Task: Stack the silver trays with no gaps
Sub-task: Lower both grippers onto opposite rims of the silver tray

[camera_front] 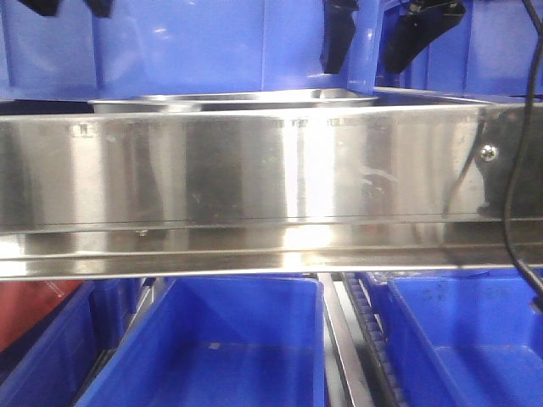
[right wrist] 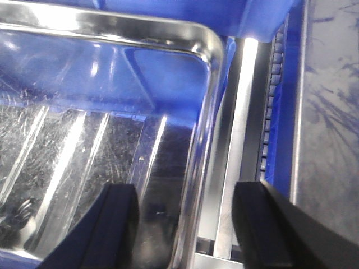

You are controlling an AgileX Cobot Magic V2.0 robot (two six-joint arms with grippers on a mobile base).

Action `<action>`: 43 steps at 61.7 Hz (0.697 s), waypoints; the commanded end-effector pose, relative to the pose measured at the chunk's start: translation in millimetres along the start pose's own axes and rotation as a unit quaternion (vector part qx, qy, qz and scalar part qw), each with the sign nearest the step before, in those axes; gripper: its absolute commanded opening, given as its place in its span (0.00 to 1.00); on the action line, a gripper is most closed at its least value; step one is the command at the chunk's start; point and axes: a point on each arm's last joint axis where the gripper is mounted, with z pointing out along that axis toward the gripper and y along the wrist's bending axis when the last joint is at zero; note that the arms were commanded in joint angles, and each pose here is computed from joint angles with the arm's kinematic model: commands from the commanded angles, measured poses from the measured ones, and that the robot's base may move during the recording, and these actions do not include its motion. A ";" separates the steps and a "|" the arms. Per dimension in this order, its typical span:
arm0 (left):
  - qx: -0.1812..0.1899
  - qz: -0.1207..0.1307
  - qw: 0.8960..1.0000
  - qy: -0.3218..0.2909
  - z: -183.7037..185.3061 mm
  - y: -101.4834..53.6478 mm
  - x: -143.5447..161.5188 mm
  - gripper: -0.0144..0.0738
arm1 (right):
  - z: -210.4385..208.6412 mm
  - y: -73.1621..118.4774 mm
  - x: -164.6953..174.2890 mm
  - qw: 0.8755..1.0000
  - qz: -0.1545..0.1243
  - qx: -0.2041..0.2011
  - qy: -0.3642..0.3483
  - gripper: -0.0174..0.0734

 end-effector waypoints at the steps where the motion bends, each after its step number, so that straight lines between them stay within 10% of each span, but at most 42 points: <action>1: 0.012 -0.007 1.000 0.011 4.6 -1.3 -2.5 0.44 | -1.3 -4.4 -4.0 1.000 -0.002 0.009 -0.009 0.49; 18: -0.006 -0.069 0.997 0.041 22.0 26.2 0.3 0.44 | 2.8 -4.2 -3.9 1.000 -0.003 0.009 -0.006 0.49; 28: 0.027 -0.018 0.998 0.061 29.1 24.3 4.1 0.44 | 9.5 -3.8 -3.6 1.000 -0.003 0.011 -0.001 0.49; 43: 0.040 -0.021 0.997 0.056 39.2 19.6 4.8 0.44 | 10.2 -2.5 -6.8 1.000 -0.003 0.004 -0.018 0.49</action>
